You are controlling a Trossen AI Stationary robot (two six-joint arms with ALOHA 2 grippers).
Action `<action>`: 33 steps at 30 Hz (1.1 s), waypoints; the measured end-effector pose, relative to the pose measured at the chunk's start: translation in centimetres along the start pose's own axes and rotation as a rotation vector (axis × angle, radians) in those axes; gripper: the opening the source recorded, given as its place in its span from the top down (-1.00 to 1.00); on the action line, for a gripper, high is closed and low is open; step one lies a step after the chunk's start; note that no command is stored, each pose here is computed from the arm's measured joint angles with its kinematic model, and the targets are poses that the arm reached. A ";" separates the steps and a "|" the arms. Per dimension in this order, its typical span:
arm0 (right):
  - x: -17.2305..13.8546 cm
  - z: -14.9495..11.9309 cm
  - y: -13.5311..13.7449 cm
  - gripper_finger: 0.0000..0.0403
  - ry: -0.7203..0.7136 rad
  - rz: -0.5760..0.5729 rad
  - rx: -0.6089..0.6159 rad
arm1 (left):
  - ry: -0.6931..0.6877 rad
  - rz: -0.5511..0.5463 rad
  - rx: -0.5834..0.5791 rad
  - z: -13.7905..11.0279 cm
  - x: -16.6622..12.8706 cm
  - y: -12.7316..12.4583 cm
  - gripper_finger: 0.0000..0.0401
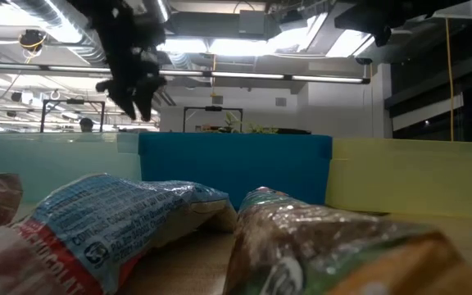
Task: Pick and place Granola Bars by type
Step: Put the blue granola bar into the green bin
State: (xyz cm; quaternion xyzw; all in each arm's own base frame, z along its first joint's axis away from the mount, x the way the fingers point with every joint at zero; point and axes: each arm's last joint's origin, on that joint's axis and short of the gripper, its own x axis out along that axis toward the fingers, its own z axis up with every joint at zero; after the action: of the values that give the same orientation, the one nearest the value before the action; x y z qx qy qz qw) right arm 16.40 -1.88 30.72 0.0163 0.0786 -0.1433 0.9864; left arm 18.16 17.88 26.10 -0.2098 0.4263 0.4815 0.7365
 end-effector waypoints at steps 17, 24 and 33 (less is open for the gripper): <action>0.0 0.0 0.0 0.83 0.000 0.000 0.003 | 0.237 0.025 -0.074 0.2 7.4 3.4 -0.37; 0.0 0.0 0.0 0.83 0.000 0.000 0.001 | 0.257 0.027 -0.103 0.2 8.6 4.1 -0.38; 0.0 0.0 0.0 0.83 0.001 0.000 0.000 | 0.349 0.032 -0.094 -0.6 11.5 3.9 -0.38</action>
State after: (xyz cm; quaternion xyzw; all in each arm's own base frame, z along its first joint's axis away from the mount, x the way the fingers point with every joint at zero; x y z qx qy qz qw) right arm 16.40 -1.88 30.70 0.0166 0.0790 -0.1431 0.9864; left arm 16.45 25.24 16.62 -0.3176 0.5280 0.4689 0.6328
